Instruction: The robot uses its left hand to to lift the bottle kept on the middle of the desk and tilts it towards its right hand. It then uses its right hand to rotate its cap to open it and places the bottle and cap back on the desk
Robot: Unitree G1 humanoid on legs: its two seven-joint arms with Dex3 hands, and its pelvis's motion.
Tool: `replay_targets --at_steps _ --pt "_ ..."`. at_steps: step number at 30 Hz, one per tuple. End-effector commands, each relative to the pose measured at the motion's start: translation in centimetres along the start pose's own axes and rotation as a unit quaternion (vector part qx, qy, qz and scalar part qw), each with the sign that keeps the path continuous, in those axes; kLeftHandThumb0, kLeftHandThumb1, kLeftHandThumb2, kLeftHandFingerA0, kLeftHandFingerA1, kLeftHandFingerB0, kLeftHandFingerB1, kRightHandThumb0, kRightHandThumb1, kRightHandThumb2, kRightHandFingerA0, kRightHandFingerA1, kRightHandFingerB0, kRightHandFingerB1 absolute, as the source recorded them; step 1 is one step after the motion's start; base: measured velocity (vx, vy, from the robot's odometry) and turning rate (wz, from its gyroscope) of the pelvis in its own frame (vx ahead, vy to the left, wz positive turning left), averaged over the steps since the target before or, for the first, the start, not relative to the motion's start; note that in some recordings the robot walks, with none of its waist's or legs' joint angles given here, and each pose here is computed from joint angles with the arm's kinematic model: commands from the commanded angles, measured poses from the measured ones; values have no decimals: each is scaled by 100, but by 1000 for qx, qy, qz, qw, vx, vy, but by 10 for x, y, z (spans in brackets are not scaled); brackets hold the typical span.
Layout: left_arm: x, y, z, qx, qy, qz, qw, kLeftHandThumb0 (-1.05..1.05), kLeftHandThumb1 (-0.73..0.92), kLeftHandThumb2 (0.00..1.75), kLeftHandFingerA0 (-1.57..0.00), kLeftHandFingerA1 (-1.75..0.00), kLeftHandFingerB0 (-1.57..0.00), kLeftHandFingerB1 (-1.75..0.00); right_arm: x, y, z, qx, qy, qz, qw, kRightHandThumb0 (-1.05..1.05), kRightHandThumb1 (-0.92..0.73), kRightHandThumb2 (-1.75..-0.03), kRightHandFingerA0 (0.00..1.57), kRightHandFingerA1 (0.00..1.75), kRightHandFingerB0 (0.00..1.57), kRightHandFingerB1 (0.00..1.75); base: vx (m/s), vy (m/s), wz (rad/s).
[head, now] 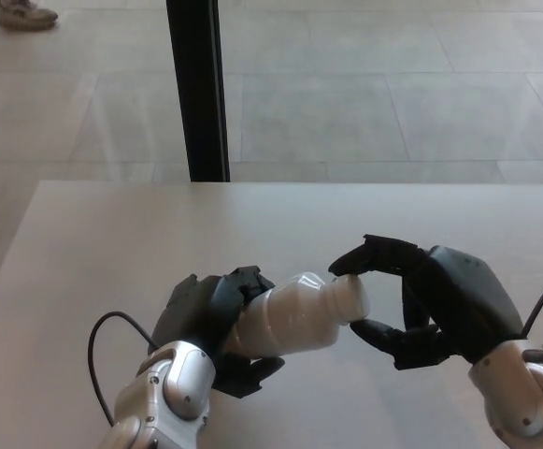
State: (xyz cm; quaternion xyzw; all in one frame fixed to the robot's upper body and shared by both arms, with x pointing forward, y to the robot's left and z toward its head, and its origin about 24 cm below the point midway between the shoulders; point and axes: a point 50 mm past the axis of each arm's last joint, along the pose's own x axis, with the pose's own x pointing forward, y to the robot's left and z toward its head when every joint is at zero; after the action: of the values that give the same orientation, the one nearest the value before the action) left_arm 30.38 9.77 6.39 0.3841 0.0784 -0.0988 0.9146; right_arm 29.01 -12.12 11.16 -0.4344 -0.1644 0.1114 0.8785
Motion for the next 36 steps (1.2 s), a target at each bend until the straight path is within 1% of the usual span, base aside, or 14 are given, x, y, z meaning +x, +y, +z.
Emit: replay_targets --at_steps 1,2,10,12,14,15,19,24,26,29,30,32,33,36 --pt "-1 -5 -10 10 17 -13 1000 -8 59 96 -70 -149 -70 -92 -2 -2 7 -16 -33 -26 999 -31 -49 -104 123 132 88 93 0 0 0" --pt "-1 -4 -11 11 17 -14 1000 -9 62 99 -70 -152 -72 -96 -3 -2 7 -18 -39 -35 998 -24 -52 -96 104 170 92 96 0 0 0" --pt "-3 -5 -12 4 26 -16 1000 -8 63 86 -70 -139 -67 -84 -4 -5 9 -22 -68 -79 994 -21 -50 -92 104 169 91 88 0 0 0" --pt "-2 -7 -13 10 23 -17 1000 -7 61 96 -77 -162 -72 -104 -4 -8 11 -23 -81 -100 991 -23 -50 -90 104 171 92 92 0 0 0" --pt "-3 -6 -12 8 24 -17 1000 -10 64 84 -68 -133 -65 -82 -5 -8 13 -26 -96 -112 989 -21 -47 -93 104 171 93 95 0 0 0" --pt "-2 -7 -12 3 25 -19 999 -7 63 92 -72 -157 -70 -102 -6 -8 14 -42 -116 -123 985 -22 -48 -91 104 171 93 95 0 0 0" --pt "-2 -6 -13 16 21 -23 999 -7 64 90 -79 -158 -74 -96 -7 -7 15 -46 -141 -142 979 -29 -59 -80 105 169 95 97 0 0 0" --pt "-2 -7 -14 11 21 -23 999 -2 61 107 -80 -172 -75 -121 -10 -8 16 -62 -182 -149 970 -32 -67 -75 103 172 91 99 0 0 0" --pt "-2 -7 -14 13 20 -19 1000 -8 59 103 -72 -147 -71 -94 -11 -7 15 -65 -188 -142 970 -33 -65 -75 103 172 91 97 0 0 0" --pt "-3 -7 -14 12 20 -20 1000 -9 61 100 -72 -151 -71 -97 -12 -6 15 -74 -204 -138 966 -25 -59 -85 108 172 90 99 0 0 0" --pt "-3 -7 -14 3 25 -21 999 -9 61 98 -71 -152 -70 -101 -13 -5 15 -81 -213 -132 965 -31 -51 -104 125 134 88 97 0 0 0" --pt "-3 -7 -14 3 28 -19 999 -10 60 95 -74 -155 -70 -94 -14 -5 15 -94 -231 -128 960 -28 -49 -106 125 134 88 98 0 0 0" --pt "-3 -7 -14 -5 34 -19 999 -11 62 88 -72 -153 -68 -87 -14 -4 15 -104 -239 -122 958 -21 -48 -100 104 174 89 103 0 0 0" --pt "-4 -8 -16 17 15 -16 1000 -12 61 81 -67 -131 -66 -79 -15 -2 18 -118 -262 -109 952 -25 -44 -96 102 175 94 100 0 0 0"
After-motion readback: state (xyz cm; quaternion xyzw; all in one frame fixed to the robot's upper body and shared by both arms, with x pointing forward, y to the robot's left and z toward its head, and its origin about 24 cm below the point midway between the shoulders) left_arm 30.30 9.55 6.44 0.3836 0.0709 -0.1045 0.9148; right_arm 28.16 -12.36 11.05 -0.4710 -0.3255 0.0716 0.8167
